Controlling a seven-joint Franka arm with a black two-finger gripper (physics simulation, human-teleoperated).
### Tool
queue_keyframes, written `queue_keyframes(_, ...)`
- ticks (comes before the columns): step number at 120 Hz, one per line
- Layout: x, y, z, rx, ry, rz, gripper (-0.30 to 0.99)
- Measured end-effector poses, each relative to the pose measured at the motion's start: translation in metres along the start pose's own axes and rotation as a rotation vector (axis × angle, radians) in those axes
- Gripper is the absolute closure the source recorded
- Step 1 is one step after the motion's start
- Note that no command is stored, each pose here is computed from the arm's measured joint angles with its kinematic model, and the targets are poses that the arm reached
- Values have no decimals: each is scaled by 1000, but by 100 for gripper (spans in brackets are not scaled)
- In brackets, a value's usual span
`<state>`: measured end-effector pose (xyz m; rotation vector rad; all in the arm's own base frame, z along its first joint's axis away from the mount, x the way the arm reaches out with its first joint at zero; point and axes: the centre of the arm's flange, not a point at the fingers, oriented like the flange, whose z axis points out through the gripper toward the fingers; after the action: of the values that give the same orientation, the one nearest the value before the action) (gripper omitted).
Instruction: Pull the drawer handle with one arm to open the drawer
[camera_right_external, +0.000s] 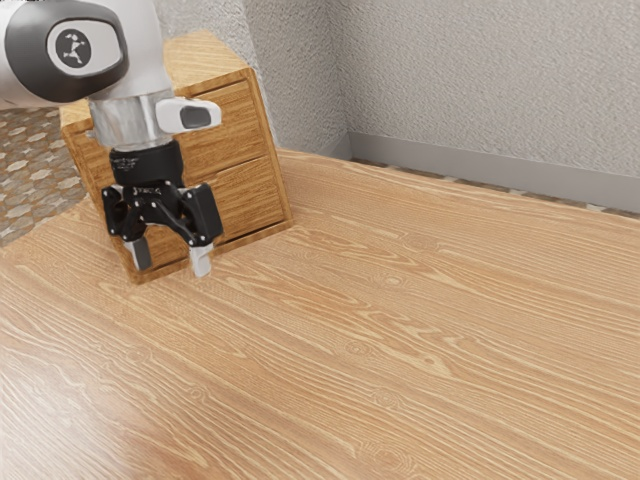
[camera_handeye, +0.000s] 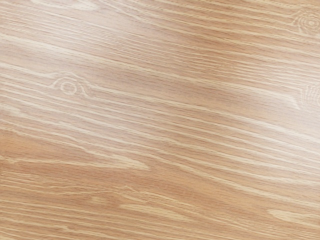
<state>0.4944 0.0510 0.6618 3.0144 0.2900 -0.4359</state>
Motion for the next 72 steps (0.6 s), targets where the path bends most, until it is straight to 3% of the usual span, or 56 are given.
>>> queue_keyframes(18,17,-49,-18,-44,162,-124,0)
queue_keyframes(20,13,-53,-27,-48,190,-134,0)
queue_keyframes(29,-39,-60,-112,-60,421,-142,0)
queue_keyframes(37,-58,-42,-141,-59,522,-86,0)
queue_keyframes(55,-47,35,-145,-31,594,149,0)
queue_keyframes(72,-31,45,-133,8,598,286,0)
